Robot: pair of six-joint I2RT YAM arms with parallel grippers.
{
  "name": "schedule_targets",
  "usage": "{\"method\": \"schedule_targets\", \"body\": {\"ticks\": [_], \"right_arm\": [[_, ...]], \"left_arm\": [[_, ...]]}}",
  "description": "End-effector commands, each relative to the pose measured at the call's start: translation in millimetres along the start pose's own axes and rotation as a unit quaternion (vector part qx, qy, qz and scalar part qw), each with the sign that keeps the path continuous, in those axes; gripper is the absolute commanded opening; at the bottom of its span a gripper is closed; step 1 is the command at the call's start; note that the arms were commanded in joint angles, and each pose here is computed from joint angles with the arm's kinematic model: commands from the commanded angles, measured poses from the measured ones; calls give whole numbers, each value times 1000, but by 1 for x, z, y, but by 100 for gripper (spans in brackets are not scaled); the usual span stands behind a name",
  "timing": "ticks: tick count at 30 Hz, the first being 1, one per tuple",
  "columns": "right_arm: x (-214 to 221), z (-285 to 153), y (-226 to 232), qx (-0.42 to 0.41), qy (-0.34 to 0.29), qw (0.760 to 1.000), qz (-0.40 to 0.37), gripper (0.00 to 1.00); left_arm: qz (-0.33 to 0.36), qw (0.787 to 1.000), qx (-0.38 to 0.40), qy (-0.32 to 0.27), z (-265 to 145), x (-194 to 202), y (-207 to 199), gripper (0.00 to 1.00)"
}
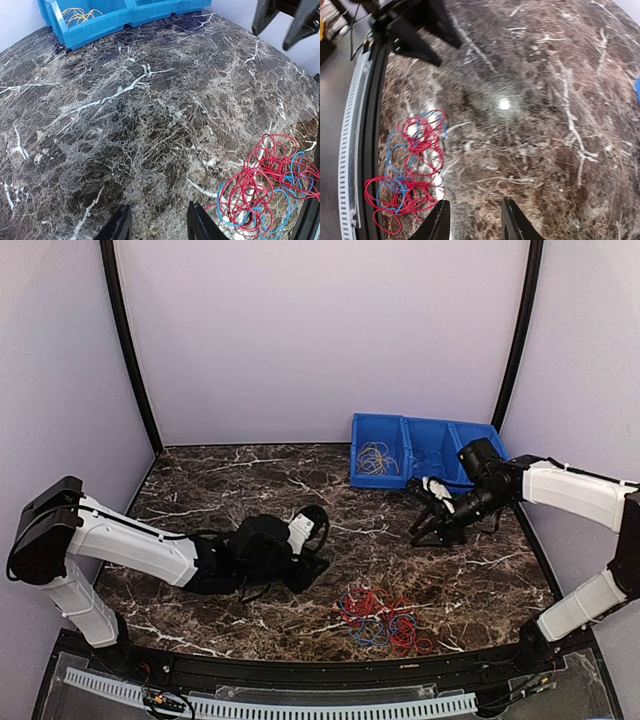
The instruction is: Untangle the cables
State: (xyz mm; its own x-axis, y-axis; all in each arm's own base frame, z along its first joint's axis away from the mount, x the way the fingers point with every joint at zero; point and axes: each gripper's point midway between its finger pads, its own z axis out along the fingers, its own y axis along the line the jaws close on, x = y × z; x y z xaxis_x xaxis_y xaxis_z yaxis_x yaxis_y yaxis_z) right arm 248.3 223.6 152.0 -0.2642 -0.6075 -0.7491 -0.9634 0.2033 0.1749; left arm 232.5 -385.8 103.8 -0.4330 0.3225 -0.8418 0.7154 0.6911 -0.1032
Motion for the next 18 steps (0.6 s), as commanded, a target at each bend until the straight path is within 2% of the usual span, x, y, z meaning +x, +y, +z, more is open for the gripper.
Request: {"method": "schedule_targets", "body": {"ticks": [1, 6, 10, 18], "right_arm": [[27, 8, 53, -78, 49, 994, -59, 38], [65, 27, 98, -142, 126, 978, -82, 38], [83, 35, 126, -175, 158, 966, -109, 39], [107, 50, 136, -171, 216, 952, -131, 44]], "left_arm": [[20, 1000, 18, 6, -19, -3, -6, 41], [16, 1000, -1, -1, -17, -4, 1, 41], [4, 1000, -14, -3, -13, -2, 5, 41], [-1, 1000, -7, 3, -13, 6, 4, 41]]}}
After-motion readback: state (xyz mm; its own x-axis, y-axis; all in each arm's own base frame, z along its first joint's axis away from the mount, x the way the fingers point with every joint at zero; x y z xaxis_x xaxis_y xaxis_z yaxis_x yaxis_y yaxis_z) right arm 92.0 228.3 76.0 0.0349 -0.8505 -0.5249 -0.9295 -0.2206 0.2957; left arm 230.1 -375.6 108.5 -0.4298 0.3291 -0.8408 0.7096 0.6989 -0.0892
